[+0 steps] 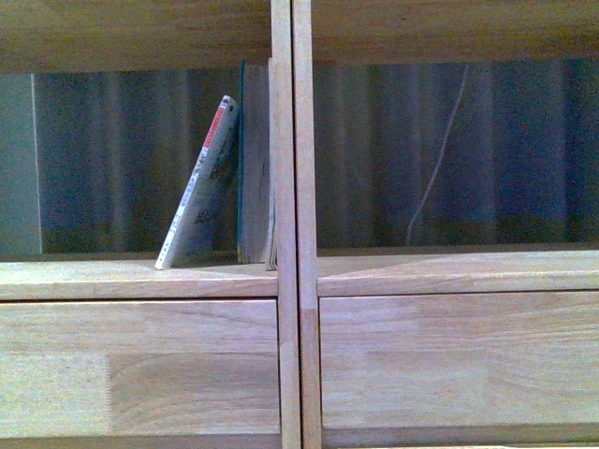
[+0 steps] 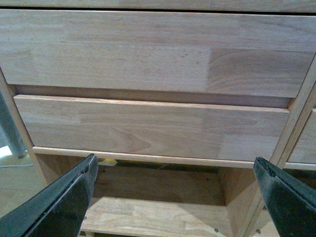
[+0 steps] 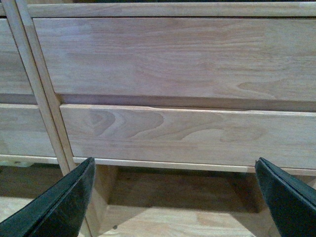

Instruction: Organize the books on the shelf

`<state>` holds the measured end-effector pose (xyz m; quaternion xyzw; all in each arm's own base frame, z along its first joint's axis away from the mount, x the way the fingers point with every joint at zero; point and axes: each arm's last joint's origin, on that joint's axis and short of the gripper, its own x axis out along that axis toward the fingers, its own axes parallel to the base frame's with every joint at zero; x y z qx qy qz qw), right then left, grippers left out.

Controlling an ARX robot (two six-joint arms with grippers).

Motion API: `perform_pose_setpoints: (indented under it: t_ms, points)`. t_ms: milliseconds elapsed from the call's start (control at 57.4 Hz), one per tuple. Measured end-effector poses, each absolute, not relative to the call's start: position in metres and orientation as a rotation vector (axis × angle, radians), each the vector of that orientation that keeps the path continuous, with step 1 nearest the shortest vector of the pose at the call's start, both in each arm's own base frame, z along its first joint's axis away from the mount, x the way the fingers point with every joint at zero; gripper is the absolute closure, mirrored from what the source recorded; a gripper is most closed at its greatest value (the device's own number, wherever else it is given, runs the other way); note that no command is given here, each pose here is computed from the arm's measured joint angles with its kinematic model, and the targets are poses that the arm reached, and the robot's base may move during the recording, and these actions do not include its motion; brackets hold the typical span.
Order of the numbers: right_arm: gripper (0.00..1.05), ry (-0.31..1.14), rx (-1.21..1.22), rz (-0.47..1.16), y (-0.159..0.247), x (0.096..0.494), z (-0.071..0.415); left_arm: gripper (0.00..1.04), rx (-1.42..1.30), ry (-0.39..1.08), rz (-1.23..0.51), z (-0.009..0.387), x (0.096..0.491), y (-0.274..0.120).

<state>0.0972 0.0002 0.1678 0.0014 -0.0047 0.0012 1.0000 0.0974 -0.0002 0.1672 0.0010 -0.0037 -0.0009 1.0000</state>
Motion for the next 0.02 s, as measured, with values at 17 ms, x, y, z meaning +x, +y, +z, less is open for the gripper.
perform_pose_setpoints:
  t_ms: [17]
  points:
    - [0.07,-0.009,0.003,0.002,0.0002,0.0972,0.1678,0.07,0.002,-0.007,-0.002,0.1672,0.0974,-0.0002]
